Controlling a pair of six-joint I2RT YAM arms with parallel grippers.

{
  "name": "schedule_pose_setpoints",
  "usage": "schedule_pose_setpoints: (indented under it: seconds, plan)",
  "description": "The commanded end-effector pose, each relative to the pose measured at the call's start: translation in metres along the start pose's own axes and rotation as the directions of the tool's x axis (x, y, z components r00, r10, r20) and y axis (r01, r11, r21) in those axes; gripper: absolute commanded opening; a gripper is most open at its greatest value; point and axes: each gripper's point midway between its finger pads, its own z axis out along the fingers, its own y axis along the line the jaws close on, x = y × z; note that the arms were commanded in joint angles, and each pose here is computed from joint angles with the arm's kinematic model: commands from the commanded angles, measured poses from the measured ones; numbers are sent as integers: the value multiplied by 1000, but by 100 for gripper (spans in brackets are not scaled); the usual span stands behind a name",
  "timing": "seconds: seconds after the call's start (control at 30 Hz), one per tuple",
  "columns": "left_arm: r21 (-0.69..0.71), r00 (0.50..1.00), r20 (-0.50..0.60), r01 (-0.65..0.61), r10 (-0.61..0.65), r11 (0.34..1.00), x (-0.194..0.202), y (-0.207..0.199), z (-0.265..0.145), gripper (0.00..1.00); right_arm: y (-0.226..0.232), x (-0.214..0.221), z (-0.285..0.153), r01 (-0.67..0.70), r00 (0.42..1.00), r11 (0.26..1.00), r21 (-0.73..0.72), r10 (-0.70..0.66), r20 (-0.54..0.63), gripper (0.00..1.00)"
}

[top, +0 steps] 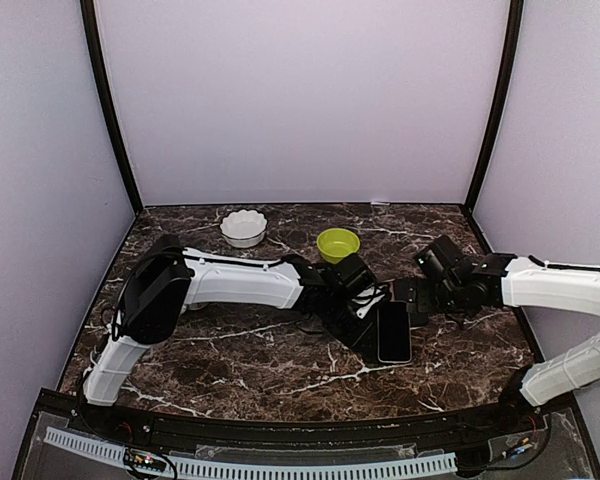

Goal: Put the phone into the phone case

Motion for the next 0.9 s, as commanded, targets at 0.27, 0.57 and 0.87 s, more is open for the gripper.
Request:
schedule_pose_setpoints:
  seconds: [0.27, 0.57, 0.87]
  plan:
    - [-32, 999, 43, 23, -22, 999, -17, -3, -23, 0, 3, -3, -6, 31, 999, 999, 40, -32, 28, 90]
    - [-134, 987, 157, 40, -19, 990, -45, 8, -52, 0, 16, -15, -20, 13, 999, 999, -35, -11, 49, 91]
    - [-378, 939, 331, 43, 92, 925, -81, 49, -113, 0, 44, -40, -44, 6, 989, 972, -236, 29, 143, 94]
